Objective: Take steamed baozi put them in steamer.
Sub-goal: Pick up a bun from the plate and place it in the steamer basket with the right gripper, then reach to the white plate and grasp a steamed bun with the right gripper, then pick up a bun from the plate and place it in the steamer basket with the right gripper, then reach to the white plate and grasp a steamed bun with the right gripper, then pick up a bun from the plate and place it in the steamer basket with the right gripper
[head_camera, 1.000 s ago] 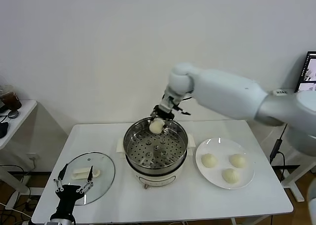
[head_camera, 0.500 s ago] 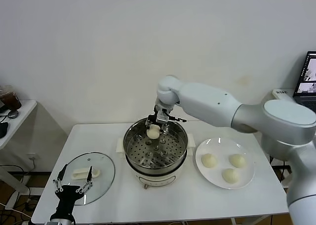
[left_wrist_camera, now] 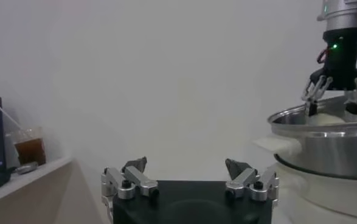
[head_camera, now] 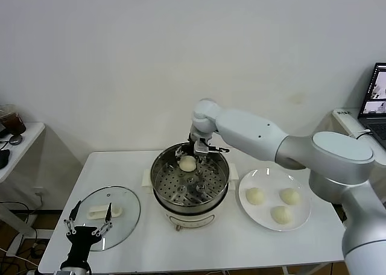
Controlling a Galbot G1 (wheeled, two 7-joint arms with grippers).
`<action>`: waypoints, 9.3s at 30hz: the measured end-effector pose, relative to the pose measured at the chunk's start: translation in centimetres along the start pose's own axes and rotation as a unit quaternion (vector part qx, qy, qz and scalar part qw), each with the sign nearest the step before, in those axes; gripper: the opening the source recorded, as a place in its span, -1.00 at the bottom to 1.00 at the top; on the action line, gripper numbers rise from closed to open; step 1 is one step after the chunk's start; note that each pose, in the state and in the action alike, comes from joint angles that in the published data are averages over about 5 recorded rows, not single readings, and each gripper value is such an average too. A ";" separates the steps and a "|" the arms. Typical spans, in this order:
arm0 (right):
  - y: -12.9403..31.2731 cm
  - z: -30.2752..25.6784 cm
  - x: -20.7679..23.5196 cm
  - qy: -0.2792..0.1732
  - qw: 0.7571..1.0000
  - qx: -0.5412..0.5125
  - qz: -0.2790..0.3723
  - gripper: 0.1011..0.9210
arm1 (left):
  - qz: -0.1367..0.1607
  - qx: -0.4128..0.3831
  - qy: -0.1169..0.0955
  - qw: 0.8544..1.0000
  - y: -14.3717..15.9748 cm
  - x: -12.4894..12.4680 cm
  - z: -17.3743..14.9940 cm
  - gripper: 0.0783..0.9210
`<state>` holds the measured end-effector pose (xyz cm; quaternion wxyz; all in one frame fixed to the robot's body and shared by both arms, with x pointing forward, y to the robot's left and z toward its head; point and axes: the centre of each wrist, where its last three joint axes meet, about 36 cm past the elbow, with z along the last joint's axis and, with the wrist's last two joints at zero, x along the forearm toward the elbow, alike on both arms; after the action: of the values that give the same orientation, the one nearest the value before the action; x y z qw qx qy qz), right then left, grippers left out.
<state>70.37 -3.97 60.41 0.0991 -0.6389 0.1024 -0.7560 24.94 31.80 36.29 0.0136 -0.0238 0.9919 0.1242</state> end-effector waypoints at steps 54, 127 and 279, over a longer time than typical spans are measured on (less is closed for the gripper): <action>27.1 -9.2 -1.2 0.056 0.801 -0.591 -0.074 0.76 | -0.003 -0.018 -0.001 1.000 1.7 -0.1 -0.1 0.77; -0.9 -7.7 9.5 0.031 0.805 -0.592 0.013 -0.09 | -0.004 -0.006 -0.015 1.000 1.7 -1.9 -0.2 0.77; 6.2 -4.8 13.1 -0.013 0.938 -0.346 0.002 -0.17 | -0.026 -0.024 -0.008 0.999 3.7 -2.2 0.8 0.77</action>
<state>63.59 -13.45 70.30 -0.1253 -0.6436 0.3572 -0.6652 26.98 35.65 36.45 0.0243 -0.0490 0.9875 0.1480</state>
